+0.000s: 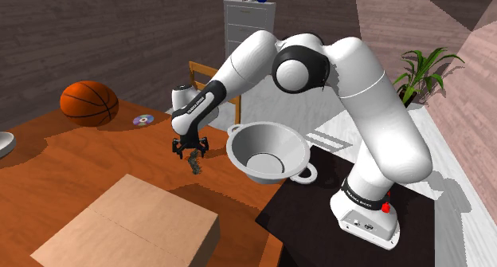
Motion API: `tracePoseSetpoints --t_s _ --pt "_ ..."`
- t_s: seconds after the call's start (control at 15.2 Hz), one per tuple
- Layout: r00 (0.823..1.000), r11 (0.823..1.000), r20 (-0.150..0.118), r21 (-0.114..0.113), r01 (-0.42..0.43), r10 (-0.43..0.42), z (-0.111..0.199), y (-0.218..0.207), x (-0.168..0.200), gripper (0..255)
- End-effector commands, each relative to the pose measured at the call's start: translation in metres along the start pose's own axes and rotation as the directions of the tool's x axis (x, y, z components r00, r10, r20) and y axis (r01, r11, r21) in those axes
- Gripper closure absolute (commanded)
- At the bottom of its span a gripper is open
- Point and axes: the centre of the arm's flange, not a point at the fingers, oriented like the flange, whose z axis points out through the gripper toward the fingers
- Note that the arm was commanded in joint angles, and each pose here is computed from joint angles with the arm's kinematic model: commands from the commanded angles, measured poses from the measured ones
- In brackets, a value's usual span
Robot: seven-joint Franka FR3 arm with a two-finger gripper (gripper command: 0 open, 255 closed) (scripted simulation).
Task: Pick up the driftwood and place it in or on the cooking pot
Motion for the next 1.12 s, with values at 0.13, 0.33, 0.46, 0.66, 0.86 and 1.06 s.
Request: tracePoseSetpoints --t_s 0.13,0.33,0.46,0.66,0.86,1.06 --pt "1.000 1.000 0.000 0.000 0.000 0.000 0.000 0.000 0.000 0" --pt "1.000 1.000 0.000 0.000 0.000 0.000 0.000 0.000 0.000 255" --pt "1.000 1.000 0.000 0.000 0.000 0.000 0.000 0.000 0.000 255" --pt "1.000 1.000 0.000 0.000 0.000 0.000 0.000 0.000 0.001 255" --pt "1.000 1.000 0.000 0.000 0.000 0.000 -0.005 0.000 0.000 255" --pt "1.000 1.000 0.000 0.000 0.000 0.000 -0.021 0.000 -0.001 255"
